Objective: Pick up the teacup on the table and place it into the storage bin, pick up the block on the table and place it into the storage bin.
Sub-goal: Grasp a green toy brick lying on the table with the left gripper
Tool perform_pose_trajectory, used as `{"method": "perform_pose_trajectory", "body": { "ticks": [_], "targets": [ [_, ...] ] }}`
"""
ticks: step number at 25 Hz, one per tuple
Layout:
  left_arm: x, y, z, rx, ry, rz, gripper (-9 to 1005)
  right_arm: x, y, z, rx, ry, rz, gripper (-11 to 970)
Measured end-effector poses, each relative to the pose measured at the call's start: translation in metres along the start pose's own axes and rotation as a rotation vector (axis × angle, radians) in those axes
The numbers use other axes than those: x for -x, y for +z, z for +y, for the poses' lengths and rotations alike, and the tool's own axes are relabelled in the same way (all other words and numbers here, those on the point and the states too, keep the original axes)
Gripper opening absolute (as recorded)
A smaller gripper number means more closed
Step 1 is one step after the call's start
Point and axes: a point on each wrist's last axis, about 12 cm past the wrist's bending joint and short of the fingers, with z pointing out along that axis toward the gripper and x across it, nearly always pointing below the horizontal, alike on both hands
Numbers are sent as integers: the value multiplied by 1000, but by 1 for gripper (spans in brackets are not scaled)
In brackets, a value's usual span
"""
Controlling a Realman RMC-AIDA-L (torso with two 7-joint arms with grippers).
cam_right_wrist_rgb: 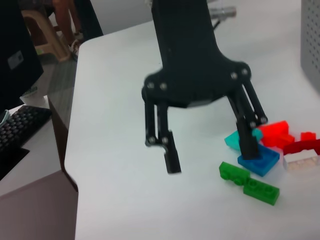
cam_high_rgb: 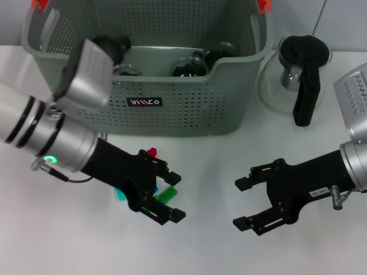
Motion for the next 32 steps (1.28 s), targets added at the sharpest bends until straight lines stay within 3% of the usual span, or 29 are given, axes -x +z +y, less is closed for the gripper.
{"method": "perform_pose_trajectory", "body": {
  "ticks": [4, 8, 12, 32],
  "targets": [
    [7, 6, 2, 9, -42, 62, 825, 6, 0, -2, -1, -11, 2, 881],
    [14, 13, 9, 100, -171, 203, 825, 10, -3, -5, -6, -15, 11, 881],
    [16, 19, 12, 149, -234, 258, 825, 10, -8, -7, -10, -12, 23, 881],
    [38, 43, 9, 207, -241, 319, 824, 8, -20, -8, -5, -18, 35, 881]
  ]
}}
